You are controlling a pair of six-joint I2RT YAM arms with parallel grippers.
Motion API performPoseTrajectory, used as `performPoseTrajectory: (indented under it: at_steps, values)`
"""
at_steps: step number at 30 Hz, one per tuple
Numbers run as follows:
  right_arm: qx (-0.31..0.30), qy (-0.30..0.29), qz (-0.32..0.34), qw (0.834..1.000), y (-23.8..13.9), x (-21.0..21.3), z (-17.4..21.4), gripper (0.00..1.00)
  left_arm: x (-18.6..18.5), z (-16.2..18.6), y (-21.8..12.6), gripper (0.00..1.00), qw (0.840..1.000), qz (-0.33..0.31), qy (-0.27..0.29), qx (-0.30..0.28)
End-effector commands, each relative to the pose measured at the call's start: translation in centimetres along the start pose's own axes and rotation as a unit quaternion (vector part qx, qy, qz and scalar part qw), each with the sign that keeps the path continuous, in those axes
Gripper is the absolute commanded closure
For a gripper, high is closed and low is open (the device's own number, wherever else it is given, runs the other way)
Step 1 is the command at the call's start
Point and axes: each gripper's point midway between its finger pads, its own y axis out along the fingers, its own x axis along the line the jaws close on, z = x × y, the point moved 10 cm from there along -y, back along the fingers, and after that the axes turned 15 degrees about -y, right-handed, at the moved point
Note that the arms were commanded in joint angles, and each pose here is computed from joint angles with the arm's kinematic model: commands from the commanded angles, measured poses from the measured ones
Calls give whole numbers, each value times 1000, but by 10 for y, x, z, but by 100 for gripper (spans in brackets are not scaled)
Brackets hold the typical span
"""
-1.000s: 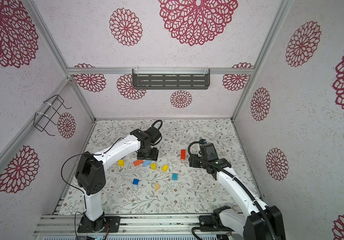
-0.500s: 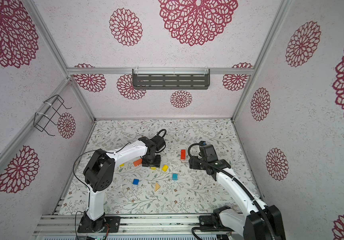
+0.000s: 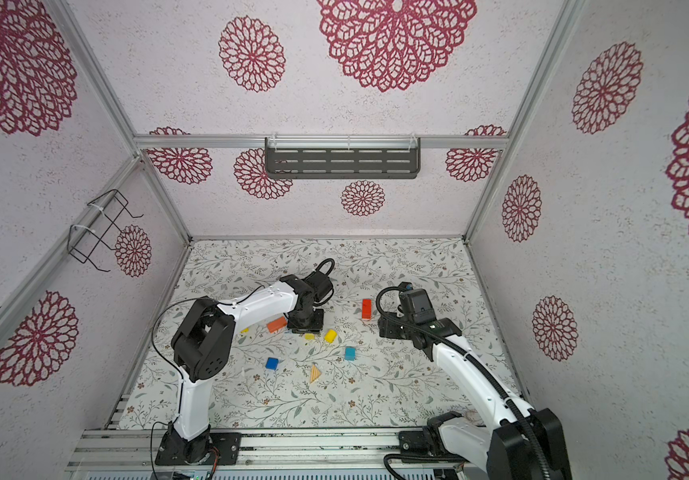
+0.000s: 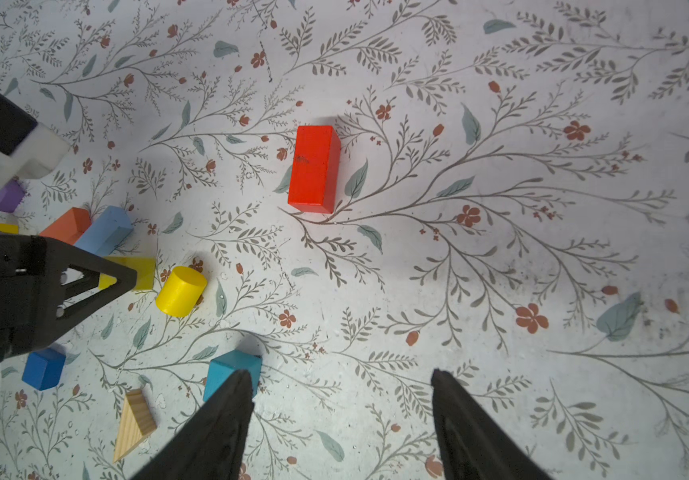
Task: Build the wood block tower
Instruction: 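Lift the yellow cube with the left gripper and carry it toward the red block, then position the yellow cube above the red block with the left gripper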
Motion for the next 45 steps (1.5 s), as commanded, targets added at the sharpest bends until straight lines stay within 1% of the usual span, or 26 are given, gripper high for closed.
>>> performPoseTrajectory:
  at_steps: [1,5,15,21,24,32,38,41,45]
  values:
    - [-5,-2,3,1000,0,-1,-1,29,-2,1,1,69,1000,1,-2,-2]
    - [-7,-2,3,1000,0,-1,-1,29,-4,-2,-10,72,1000,7,4,-8]
    - [-15,0,3,1000,-5,-1,-1,29,-21,-23,-43,73,999,17,18,-36]
    - [-22,8,4,1000,-6,-1,-3,29,-45,-45,-53,73,998,39,15,-47]
    - [-28,13,4,1000,-8,-1,-5,29,-60,-55,-58,72,997,62,12,-51]
    - [-36,23,5,999,-10,-3,-8,28,-89,-73,-50,72,993,105,-7,-53]
    - [-38,27,1,999,-8,-3,-8,28,-105,-74,-34,72,989,142,-20,-44]
    - [-36,27,2,999,-8,-3,-8,29,-115,-73,-26,72,986,159,-16,-44]
    - [-34,27,3,999,-7,-3,-6,28,-122,-73,-15,72,985,167,-20,-43]
